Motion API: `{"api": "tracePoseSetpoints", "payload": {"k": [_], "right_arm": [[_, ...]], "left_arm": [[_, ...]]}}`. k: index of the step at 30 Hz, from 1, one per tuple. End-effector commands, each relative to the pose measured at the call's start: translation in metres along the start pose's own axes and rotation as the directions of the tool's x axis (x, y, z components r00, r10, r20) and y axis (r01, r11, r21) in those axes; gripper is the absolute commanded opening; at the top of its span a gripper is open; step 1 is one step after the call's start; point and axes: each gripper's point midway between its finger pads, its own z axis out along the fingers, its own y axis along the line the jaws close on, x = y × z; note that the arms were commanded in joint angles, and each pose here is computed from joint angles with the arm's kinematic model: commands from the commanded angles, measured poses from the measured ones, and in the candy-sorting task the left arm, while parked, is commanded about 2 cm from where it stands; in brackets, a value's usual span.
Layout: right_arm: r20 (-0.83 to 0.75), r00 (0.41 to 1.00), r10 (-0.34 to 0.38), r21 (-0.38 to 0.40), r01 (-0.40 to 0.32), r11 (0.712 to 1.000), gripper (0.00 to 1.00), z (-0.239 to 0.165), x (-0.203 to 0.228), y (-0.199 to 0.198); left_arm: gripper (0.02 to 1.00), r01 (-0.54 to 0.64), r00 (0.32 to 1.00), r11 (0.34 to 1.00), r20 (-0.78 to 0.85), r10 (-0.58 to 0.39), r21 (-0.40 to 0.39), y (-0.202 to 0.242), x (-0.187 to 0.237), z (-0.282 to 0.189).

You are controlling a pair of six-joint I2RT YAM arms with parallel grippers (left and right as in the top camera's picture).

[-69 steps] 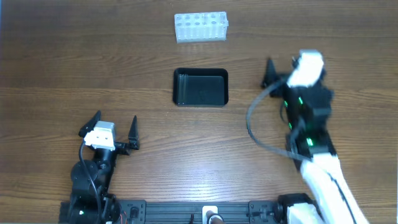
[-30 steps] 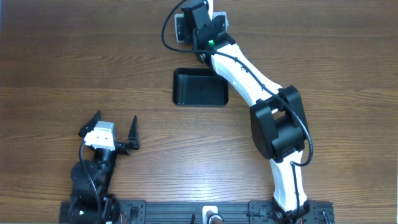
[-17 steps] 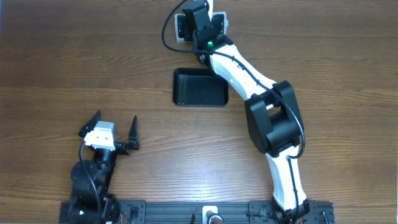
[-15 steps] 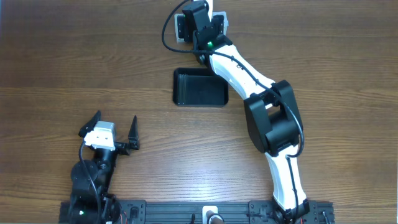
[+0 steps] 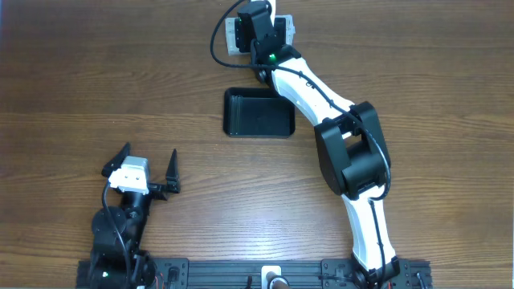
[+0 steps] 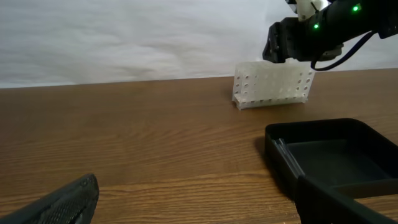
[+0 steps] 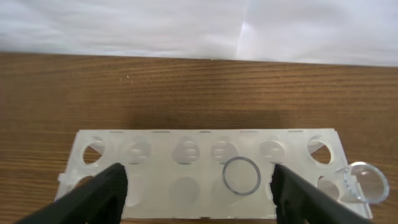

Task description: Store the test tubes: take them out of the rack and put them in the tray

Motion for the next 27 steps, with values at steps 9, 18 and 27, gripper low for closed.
{"api": "tracePoseSetpoints", "payload": {"k": [9, 18, 27], "right_arm": [[0.012, 1.0, 0.004, 0.048, -0.004, 0.999, 0.577, 0.007, -0.006, -0.016], [0.012, 1.0, -0.002, 0.055, 0.001, 0.998, 0.441, 0.008, -0.006, -0.02], [0.012, 1.0, -0.001, 0.057, 0.0, 0.998, 0.334, 0.008, -0.006, -0.021]], "left_arm": [[1.0, 0.008, 1.0, 1.0, 0.0, -0.008, 0.007, -0.001, 0.001, 0.0], [1.0, 0.008, 1.0, 1.0, 0.0, -0.008, 0.007, -0.001, 0.001, 0.0], [1.0, 0.008, 1.0, 1.0, 0.0, -0.008, 0.007, -0.001, 0.001, 0.0]]}}
